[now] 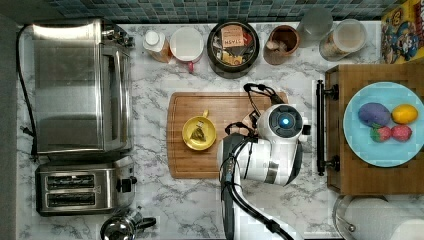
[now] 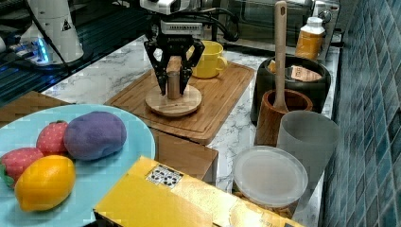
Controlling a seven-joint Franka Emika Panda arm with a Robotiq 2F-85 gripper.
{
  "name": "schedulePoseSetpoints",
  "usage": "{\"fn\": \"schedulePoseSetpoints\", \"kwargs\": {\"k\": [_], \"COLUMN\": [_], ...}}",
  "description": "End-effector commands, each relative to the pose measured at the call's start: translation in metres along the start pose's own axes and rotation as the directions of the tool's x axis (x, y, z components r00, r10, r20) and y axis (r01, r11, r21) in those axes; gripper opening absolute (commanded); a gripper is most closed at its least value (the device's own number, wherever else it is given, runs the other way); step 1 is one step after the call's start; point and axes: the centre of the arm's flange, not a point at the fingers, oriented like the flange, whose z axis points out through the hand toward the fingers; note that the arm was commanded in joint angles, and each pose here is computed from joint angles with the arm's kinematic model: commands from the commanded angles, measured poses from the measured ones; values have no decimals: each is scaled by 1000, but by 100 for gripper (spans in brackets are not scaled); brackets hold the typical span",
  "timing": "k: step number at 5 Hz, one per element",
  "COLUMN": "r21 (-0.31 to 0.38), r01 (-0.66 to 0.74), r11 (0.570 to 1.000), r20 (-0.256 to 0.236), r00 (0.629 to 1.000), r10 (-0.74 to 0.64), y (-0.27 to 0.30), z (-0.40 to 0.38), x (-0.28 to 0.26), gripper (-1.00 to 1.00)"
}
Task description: Open the lid of the tea container.
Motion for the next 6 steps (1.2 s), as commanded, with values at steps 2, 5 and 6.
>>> {"fn": "schedulePoseSetpoints", "kwargs": {"k": [2,5,6], "r21": [150,255,218], "r01": [86,270,328], "r11": [985,928,919], "r20": [-118,-395,-307], "r00": [991,906,917], "r10": [-69,-155,-255], "y": [-38,-61,-59], "z": [-131,-296,-323], "x": [-10,-76,-80], "gripper": [-100,-100,-100]}}
